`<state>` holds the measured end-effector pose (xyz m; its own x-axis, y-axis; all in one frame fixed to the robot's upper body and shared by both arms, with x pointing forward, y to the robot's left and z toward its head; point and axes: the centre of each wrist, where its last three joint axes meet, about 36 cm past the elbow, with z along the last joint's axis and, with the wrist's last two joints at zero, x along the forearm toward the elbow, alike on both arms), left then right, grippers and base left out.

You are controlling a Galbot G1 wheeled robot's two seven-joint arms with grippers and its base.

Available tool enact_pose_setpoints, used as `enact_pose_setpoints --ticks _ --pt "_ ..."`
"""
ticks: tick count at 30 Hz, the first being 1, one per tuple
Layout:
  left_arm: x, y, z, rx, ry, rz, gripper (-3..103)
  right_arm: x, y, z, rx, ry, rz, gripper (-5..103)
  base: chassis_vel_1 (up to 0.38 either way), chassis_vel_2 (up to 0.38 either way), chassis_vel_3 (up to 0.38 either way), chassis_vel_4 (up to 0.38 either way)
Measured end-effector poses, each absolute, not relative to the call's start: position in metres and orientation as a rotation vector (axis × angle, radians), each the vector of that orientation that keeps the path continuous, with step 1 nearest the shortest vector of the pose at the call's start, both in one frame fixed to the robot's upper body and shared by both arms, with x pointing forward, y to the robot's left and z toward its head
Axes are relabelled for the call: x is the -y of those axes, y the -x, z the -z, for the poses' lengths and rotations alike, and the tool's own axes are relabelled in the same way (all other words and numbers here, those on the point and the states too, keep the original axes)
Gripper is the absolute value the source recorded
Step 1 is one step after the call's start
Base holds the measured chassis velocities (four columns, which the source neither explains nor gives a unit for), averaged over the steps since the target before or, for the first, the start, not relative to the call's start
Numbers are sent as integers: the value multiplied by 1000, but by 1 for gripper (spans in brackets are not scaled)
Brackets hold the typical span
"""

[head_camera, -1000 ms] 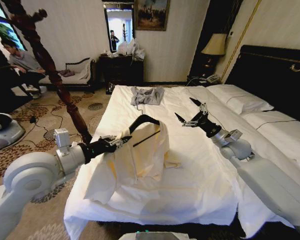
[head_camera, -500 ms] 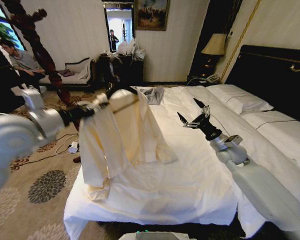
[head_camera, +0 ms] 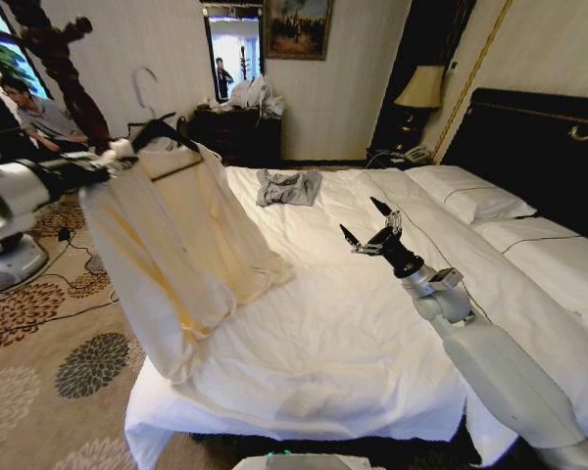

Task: Pick up the clothes from the bed and hang them on the clothes hanger.

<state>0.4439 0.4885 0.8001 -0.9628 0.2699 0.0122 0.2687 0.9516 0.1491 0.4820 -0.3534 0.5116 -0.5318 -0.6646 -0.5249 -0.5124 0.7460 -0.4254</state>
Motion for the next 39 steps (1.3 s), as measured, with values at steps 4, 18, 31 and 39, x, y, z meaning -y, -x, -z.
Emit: enact_pose_setpoints --ticks 4,18,31,39 --pt "-516 -449 -804 -3087 -389 -207 19 354 -481 -509 -2252 874 287 100 0 0 0 0" --pt "-555 -497 -822 -2934 -420 -48 19 351 -483 -505 -2258 871 275 100 0 0 0 0" --pt "-557 -558 -842 -2934 -334 10 19 366 -478 -502 -2264 835 300 100 0 0 0 0" --pt "-563 -563 -847 -2947 -273 13 19 368 -479 -500 -2265 828 301 100 0 0 0 0"
